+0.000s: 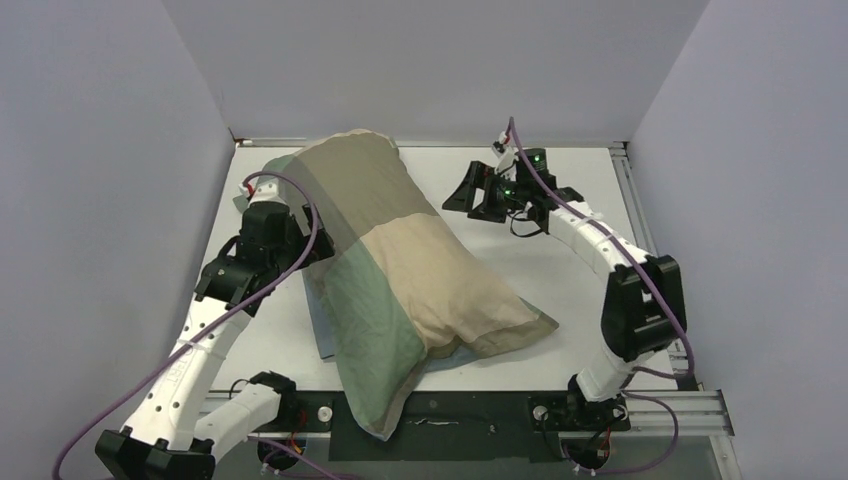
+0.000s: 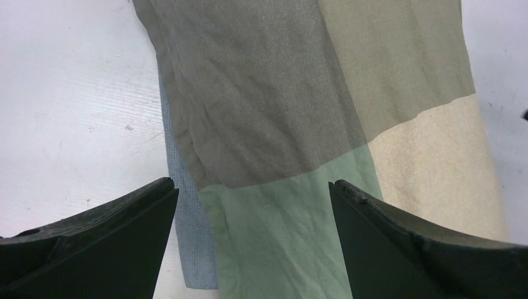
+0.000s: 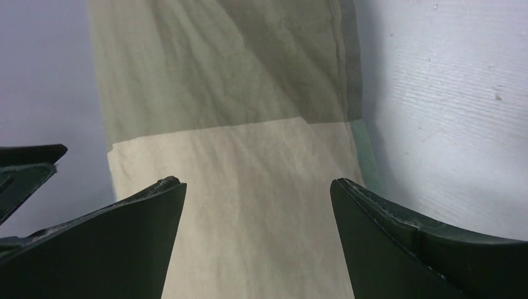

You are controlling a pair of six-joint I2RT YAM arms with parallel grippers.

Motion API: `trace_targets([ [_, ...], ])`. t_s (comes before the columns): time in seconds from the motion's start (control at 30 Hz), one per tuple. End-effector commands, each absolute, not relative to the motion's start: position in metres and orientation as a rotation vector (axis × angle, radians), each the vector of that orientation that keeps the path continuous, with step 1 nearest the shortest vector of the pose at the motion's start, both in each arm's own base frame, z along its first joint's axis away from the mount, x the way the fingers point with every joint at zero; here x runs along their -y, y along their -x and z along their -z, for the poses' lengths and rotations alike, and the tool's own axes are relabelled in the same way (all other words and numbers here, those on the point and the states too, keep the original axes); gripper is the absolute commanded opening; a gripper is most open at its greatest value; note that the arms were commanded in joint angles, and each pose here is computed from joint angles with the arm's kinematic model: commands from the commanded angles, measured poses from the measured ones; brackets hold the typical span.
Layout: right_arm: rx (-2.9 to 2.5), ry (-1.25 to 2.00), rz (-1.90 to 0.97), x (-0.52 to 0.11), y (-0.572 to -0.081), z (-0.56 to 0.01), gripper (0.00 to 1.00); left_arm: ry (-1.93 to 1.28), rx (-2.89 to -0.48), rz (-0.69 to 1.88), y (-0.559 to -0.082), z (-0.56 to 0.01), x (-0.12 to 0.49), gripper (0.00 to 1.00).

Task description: Remove the pillowcase from the pillow

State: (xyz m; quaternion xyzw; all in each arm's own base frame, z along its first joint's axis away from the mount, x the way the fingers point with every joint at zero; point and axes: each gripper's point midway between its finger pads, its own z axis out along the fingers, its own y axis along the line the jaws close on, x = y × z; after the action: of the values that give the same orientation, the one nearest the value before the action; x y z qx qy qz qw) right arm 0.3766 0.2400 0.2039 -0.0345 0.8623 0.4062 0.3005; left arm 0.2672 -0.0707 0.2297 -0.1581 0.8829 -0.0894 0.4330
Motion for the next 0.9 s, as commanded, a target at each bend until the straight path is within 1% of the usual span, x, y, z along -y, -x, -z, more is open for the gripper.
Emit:
trace_targets([
  [0.0,-2.220,0.046,-1.267,-0.266,-0.403,-0.189,0.90,0.397,-2.121,0.355,-0.280,-0.257,0.081,0.96],
  [0.13,-2.207,0.022,-1.358,-0.284,-0.415,-0.164,0.90,0.396,-2.126,0.388,-0.285,-0.250,0.085,0.96],
  [0.33,-2.246,0.035,-1.493,-0.323,-0.403,-0.119,0.90,0.428,-2.174,0.515,-0.297,-0.215,0.107,0.96],
  [0.4,-2.224,0.063,-1.569,-0.337,-0.395,-0.115,0.96,0.443,-2.191,0.536,-0.299,-0.201,0.110,0.96],
  [0.43,-2.208,0.094,-1.617,-0.345,-0.388,-0.118,0.97,0.446,-2.204,0.554,-0.299,-0.193,0.113,0.96],
  [0.5,-2.156,0.149,-1.693,-0.356,-0.378,-0.131,0.74,0.452,-2.213,0.578,-0.301,-0.180,0.117,0.96],
  [0.53,-2.137,0.170,-1.710,-0.359,-0.375,-0.138,0.59,0.458,-2.220,0.590,-0.302,-0.173,0.120,0.96],
  [0.6,-2.112,0.210,-1.713,-0.362,-0.370,-0.150,0.35,0.469,-2.234,0.624,-0.303,-0.160,0.125,0.97],
  [0.67,-2.089,0.246,-1.711,-0.362,-0.366,-0.165,0.15,0.459,-2.250,0.678,-0.305,-0.150,0.133,1.00],
  [0.7,-2.077,0.262,-1.709,-0.363,-0.364,-0.173,0.07,0.458,-2.248,0.699,-0.307,-0.148,0.136,0.97],
  [0.77,-2.040,0.305,-1.697,-0.361,-0.360,-0.195,0.05,0.443,-2.223,0.757,-0.312,-0.150,0.145,0.91],
  [0.87,-1.999,0.371,-1.642,-0.359,-0.356,-0.227,0.05,0.406,-2.164,0.847,-0.320,-0.165,0.161,0.88],
])
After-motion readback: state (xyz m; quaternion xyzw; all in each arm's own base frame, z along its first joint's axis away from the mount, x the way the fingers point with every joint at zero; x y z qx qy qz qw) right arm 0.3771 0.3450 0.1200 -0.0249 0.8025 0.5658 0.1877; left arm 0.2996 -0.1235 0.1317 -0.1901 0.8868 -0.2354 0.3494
